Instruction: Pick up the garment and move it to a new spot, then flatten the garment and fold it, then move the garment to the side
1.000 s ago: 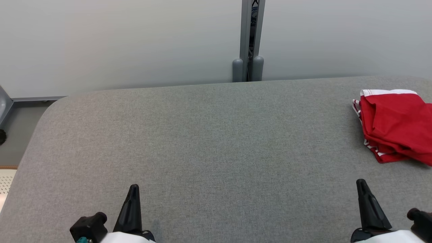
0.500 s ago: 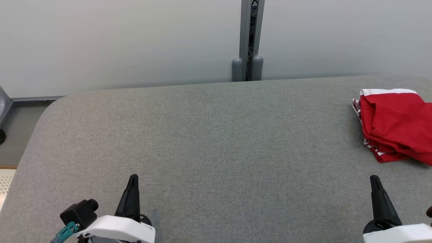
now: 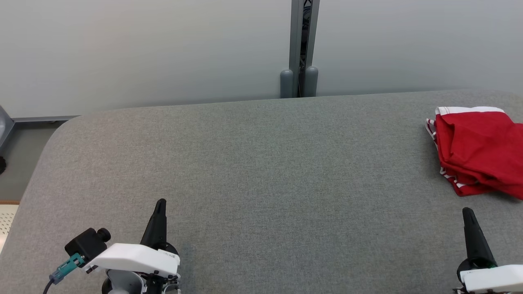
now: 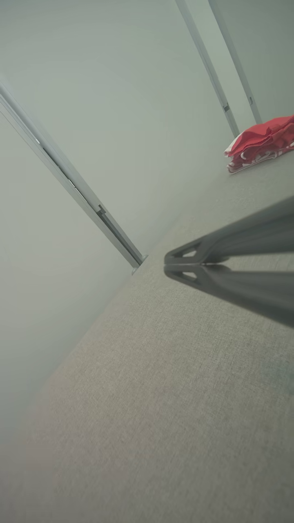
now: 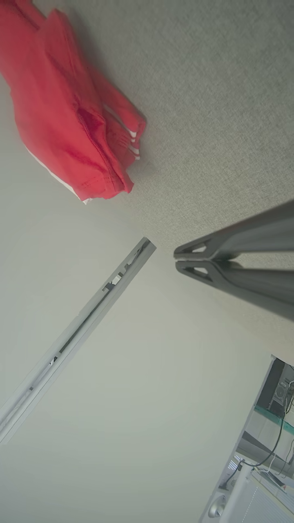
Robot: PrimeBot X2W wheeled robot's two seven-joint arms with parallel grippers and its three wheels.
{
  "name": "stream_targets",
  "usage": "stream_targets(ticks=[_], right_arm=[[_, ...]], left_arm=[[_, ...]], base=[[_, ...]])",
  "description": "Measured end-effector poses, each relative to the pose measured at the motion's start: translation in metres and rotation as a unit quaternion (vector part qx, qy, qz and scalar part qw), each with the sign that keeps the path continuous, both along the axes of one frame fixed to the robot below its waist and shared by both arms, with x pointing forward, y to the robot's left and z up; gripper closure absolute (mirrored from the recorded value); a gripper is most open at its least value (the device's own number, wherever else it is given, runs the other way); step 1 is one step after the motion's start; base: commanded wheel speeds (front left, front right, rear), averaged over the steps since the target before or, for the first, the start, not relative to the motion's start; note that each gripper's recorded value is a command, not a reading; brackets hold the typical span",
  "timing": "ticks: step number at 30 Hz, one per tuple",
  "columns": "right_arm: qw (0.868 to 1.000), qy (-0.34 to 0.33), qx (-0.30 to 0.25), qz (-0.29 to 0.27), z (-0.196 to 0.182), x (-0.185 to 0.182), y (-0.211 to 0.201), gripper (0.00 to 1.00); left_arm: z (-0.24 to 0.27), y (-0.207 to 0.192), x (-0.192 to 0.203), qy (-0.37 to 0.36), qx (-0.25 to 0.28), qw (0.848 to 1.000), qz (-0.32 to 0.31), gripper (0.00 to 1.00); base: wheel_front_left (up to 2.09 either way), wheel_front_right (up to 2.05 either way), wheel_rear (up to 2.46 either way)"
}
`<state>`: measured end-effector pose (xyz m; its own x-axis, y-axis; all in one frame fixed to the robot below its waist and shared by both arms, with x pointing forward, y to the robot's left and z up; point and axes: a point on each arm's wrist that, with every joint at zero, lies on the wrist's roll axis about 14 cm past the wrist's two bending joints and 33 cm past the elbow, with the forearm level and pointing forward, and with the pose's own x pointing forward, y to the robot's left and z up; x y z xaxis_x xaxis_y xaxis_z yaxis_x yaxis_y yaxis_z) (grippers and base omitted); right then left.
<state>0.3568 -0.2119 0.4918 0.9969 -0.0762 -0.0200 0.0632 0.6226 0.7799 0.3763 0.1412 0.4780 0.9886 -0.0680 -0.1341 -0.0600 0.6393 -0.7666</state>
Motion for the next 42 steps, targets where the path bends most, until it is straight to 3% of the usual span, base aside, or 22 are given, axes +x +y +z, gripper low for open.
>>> stream_targets(ticks=[21, 42], right_arm=[[0.994, -0.005, 0.109, -0.022, 0.002, 0.006, -0.018, 1.00], [0.977, -0.017, 0.208, -0.039, 0.005, 0.008, -0.033, 1.00]], left_arm=[[0.006, -0.003, 0.017, 0.006, -0.113, 0.994, -0.007, 1.00], [0.019, -0.006, 0.034, 0.000, -0.213, 0.977, -0.014, 1.00]], base=[[0.00, 0.00, 0.00], [0.00, 0.00, 0.00]])
